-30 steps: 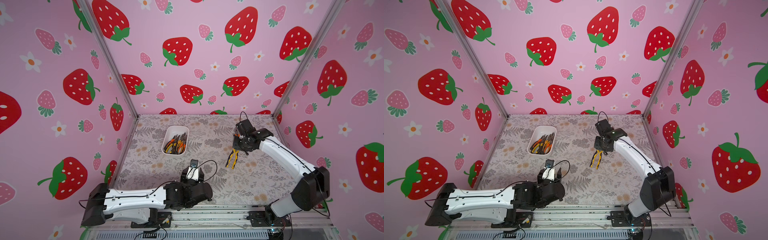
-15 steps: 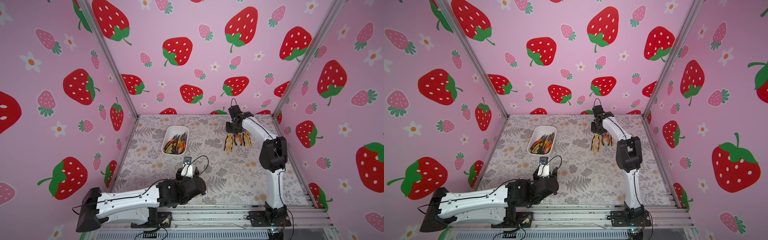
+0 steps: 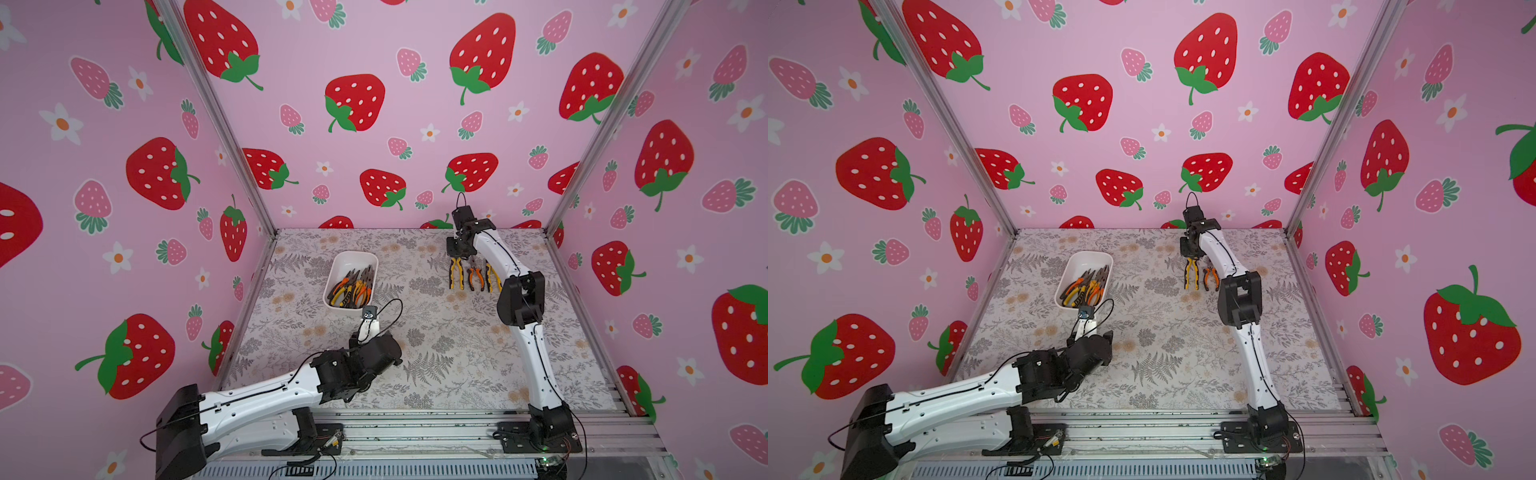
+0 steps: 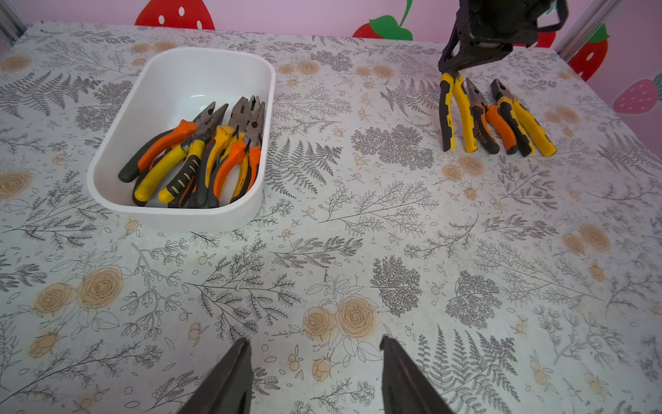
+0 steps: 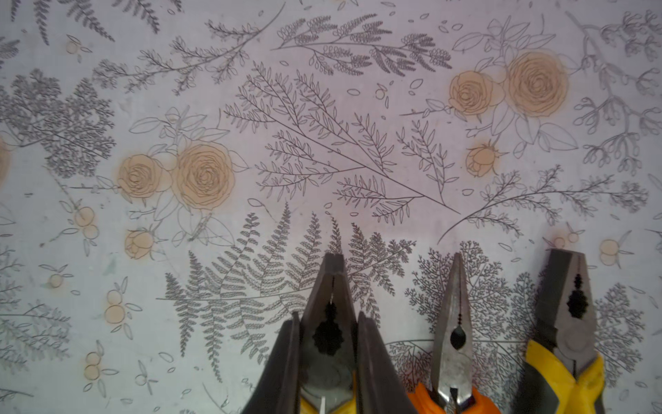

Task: Take the pliers out of the storage box
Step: Place the pliers at the center of the board.

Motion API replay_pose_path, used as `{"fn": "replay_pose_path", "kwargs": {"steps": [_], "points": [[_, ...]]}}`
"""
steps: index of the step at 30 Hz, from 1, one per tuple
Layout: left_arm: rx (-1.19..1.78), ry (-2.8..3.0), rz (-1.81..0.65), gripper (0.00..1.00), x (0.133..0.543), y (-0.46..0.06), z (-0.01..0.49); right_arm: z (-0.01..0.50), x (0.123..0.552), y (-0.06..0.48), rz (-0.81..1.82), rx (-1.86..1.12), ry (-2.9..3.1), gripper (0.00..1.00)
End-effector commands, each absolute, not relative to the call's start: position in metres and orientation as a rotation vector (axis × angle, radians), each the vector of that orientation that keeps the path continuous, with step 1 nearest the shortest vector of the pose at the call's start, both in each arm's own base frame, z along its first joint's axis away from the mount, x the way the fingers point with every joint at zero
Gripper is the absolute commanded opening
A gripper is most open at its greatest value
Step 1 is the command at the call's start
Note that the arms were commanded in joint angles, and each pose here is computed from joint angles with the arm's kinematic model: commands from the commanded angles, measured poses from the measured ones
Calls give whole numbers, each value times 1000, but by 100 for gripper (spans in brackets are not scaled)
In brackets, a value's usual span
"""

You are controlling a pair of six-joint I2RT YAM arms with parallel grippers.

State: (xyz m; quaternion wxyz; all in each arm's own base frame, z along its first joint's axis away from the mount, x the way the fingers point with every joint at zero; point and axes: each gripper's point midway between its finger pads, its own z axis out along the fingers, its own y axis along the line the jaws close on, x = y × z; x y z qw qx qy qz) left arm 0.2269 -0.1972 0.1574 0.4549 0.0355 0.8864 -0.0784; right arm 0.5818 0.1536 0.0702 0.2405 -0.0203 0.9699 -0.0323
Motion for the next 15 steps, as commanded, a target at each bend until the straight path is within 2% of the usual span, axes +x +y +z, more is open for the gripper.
{"fn": "replay_pose_path", "kwargs": {"steps": [1,15], "points": [[120,2208,-234,59,230,-208,150,56,582,148,-112,-102,2680,0],[114,2233,-253,58,235,-218,141,29,578,136,-79,-79,2740,0]]}}
